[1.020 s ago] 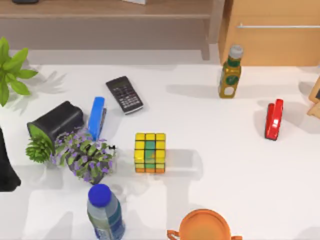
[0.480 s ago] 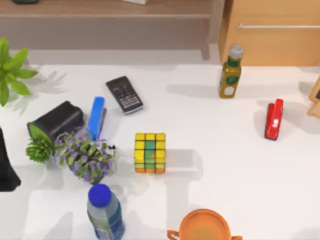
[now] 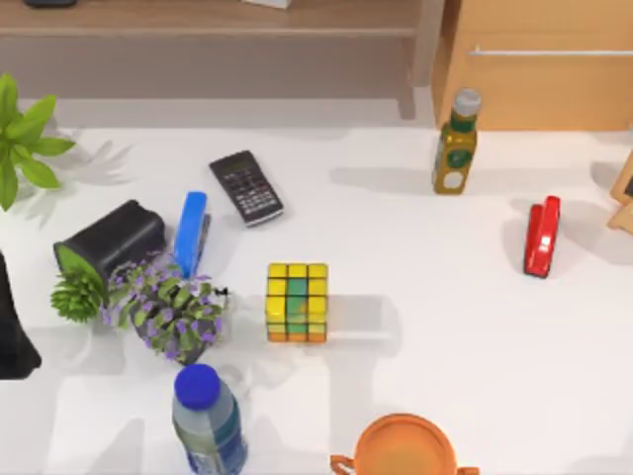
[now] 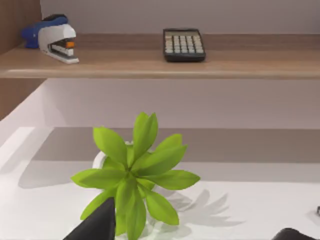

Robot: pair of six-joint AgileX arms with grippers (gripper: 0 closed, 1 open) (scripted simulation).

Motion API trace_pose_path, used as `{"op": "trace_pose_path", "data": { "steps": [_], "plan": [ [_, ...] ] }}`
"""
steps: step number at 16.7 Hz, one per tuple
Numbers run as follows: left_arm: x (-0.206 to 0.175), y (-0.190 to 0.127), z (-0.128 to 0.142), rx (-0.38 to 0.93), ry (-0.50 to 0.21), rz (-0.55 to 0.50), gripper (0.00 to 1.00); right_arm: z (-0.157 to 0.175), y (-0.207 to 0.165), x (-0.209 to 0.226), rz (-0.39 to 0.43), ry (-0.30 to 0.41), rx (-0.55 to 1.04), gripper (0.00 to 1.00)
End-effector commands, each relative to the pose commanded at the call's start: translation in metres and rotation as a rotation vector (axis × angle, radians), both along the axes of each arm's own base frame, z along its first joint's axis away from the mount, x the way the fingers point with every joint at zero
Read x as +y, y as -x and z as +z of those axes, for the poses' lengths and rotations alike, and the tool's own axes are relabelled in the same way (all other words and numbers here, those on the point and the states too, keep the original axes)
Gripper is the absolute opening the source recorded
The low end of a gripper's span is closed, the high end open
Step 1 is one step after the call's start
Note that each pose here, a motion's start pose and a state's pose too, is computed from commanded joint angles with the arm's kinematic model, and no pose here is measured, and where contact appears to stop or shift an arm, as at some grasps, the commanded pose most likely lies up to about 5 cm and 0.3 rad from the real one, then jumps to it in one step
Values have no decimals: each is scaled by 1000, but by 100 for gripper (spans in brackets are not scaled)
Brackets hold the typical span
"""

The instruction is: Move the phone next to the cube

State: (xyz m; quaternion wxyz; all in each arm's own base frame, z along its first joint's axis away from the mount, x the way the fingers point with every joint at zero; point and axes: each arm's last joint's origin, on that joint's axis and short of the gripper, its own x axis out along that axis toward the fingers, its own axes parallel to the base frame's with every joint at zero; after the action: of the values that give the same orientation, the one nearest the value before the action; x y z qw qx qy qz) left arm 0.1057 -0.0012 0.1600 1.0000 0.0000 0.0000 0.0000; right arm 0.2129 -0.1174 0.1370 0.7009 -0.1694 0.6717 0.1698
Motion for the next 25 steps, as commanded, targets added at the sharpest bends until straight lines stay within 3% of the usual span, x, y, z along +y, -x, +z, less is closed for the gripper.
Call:
{"op": "trace_pose_path", "data": {
  "steps": [4, 11, 19, 25],
  "plan": [
    [0, 0, 0, 0, 0, 0, 100, 21, -16, 10, -19, 26, -59, 0],
    [0, 0, 0, 0, 0, 0, 100, 40, -61, 64, -107, -8, -50, 0],
    [0, 0, 0, 0, 0, 0, 100, 48, -109, 168, -272, -25, 8, 0],
    [0, 0, 0, 0, 0, 0, 100, 46, -122, 255, -398, -13, 31, 0]
  ]
}}
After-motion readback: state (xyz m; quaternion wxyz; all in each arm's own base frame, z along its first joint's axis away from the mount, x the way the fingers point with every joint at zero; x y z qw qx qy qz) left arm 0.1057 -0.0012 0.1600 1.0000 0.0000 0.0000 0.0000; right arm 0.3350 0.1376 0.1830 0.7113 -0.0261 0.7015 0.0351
